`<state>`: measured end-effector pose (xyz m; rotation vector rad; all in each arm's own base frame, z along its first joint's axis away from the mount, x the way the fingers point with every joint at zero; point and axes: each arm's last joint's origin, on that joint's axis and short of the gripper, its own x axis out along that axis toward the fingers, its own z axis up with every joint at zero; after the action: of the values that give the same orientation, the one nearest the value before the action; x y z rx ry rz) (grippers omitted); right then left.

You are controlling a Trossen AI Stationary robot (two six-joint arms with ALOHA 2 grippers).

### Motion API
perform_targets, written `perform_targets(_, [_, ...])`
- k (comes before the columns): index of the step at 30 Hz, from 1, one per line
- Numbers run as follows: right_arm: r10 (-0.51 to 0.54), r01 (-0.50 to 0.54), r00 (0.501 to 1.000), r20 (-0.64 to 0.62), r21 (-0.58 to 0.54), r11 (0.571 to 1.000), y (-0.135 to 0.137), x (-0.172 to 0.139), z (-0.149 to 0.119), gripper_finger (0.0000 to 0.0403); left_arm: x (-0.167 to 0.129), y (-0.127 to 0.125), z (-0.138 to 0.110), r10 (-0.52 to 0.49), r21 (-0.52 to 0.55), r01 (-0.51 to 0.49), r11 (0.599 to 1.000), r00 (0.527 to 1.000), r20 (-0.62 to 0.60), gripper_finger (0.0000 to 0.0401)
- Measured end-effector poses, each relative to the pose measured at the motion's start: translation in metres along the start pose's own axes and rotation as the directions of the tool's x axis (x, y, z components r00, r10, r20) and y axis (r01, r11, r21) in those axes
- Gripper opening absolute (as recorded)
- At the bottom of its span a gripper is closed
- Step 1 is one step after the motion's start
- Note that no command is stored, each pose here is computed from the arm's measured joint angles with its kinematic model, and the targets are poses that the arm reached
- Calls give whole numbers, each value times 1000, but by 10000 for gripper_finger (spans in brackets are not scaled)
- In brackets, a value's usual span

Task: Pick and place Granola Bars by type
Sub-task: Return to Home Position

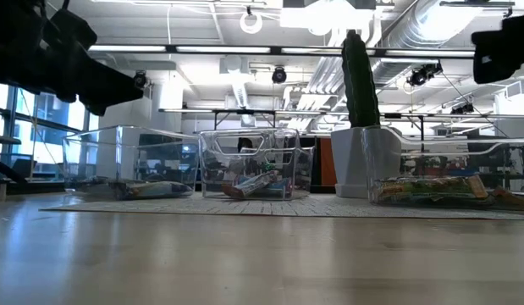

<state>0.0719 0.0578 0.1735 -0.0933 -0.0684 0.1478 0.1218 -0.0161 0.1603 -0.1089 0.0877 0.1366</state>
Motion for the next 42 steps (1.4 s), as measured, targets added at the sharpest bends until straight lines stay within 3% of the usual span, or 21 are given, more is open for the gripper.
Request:
perform_targets(7, [-139,140,990,-23,3,990,-4,0,-1,134,0,0,-1,-5,2,5,1000,1000,-4,170])
perform_targets(27, [-121,121,993,-19,14,993,-4,0,-1,134,0,0,-4,-11,12,12,1000,999,-34,170])
perform_targets(31, [-121,121,993,-19,15,993,-4,0,-1,134,-3,-1,-16,-10,103,28,994,985,-174,170])
perform_targets(34, [-121,121,993,-19,15,993,-4,0,-1,134,-7,-1,-18,-36,103,59,993,977,-210,170])
perform_targets(42, [-121,121,993,-19,14,993,-4,0,-1,134,-18,0,-1,-98,38,100,994,994,-39,170])
